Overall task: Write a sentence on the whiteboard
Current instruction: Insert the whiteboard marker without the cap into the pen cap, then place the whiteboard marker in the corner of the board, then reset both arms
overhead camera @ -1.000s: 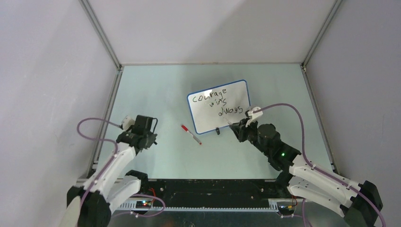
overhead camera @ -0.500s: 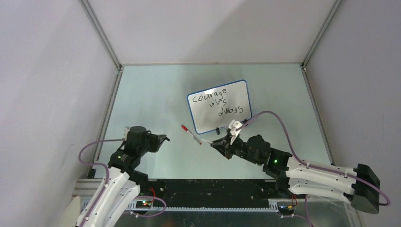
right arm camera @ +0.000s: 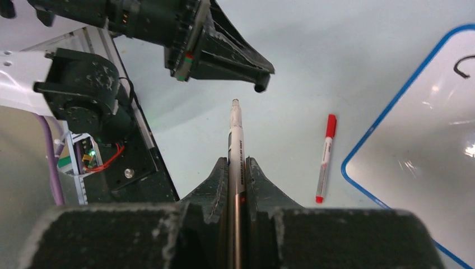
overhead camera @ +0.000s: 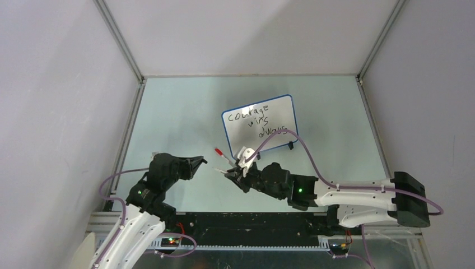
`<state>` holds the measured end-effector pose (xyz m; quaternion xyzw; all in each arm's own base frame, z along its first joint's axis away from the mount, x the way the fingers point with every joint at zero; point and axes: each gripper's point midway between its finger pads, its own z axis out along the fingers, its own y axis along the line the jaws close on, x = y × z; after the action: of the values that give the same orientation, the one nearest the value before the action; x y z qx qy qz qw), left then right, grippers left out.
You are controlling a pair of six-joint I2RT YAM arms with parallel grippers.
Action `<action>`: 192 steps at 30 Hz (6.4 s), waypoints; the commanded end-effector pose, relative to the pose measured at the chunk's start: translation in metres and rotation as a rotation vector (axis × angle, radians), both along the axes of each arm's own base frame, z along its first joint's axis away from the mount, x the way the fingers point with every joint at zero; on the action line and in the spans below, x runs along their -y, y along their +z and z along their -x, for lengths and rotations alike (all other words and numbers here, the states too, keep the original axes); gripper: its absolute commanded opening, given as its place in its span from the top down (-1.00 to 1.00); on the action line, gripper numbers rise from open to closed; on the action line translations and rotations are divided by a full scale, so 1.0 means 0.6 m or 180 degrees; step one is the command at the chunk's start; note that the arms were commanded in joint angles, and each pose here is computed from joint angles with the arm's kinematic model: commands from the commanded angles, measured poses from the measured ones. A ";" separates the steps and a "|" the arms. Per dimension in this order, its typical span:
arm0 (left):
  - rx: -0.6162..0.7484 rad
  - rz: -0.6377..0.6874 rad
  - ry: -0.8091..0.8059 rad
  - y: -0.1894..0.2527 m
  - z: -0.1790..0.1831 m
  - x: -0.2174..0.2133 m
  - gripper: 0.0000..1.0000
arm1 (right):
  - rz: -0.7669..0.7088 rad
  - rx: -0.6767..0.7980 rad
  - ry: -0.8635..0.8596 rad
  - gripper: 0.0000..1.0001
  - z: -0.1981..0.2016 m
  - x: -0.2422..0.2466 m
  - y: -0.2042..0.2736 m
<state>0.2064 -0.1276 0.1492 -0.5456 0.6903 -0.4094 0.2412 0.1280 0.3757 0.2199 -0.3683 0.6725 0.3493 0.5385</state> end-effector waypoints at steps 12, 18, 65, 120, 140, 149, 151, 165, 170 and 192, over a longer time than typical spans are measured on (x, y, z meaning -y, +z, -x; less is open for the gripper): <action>0.0265 0.0253 0.0103 0.063 0.009 -0.006 1.00 | 0.0028 0.0190 -0.0150 1.00 -0.011 -0.052 0.035; 0.0308 0.0272 0.0058 0.072 0.014 -0.004 1.00 | 0.0076 0.0161 -0.0155 1.00 -0.013 -0.061 0.030; 0.0342 0.0423 -0.0120 0.080 0.019 0.015 1.00 | -0.0009 0.0179 -0.0216 1.00 -0.036 -0.061 0.064; 0.0322 0.0376 -0.0155 0.058 0.010 0.020 1.00 | 0.0754 -0.0134 -0.0733 1.00 -0.133 -0.156 -0.077; -0.0166 -0.0886 0.0609 -0.068 -0.005 -0.100 1.00 | 0.0548 -0.0707 -0.0653 -0.77 -0.146 -0.154 -0.108; -0.1007 -0.2400 0.0191 -0.111 -0.030 -0.187 1.00 | 0.0595 -0.0642 -0.0883 -0.84 -0.144 -0.031 -0.067; -0.1156 -0.2529 -0.0061 -0.124 -0.039 -0.184 1.00 | 0.0656 -0.0614 -0.0969 -0.82 -0.143 0.006 -0.064; -0.0653 -0.3174 -0.0522 -0.102 -0.080 -0.196 -0.91 | 0.0267 -0.0864 -0.2192 -0.76 -0.201 0.339 -0.053; -0.0076 -0.3437 -0.0436 -0.043 -0.100 -0.205 -0.99 | -0.0076 -0.0786 -0.3167 -0.75 -0.242 0.477 -0.051; 0.1584 -0.5252 0.0138 0.007 -0.202 -0.280 -0.84 | -0.0105 0.0204 -0.3753 -0.74 -0.393 0.635 -0.188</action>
<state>0.2924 0.0386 0.0881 -0.1225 0.7520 0.1092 0.6384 0.3345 -0.0097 0.0647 0.0771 0.7939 -0.0375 0.6020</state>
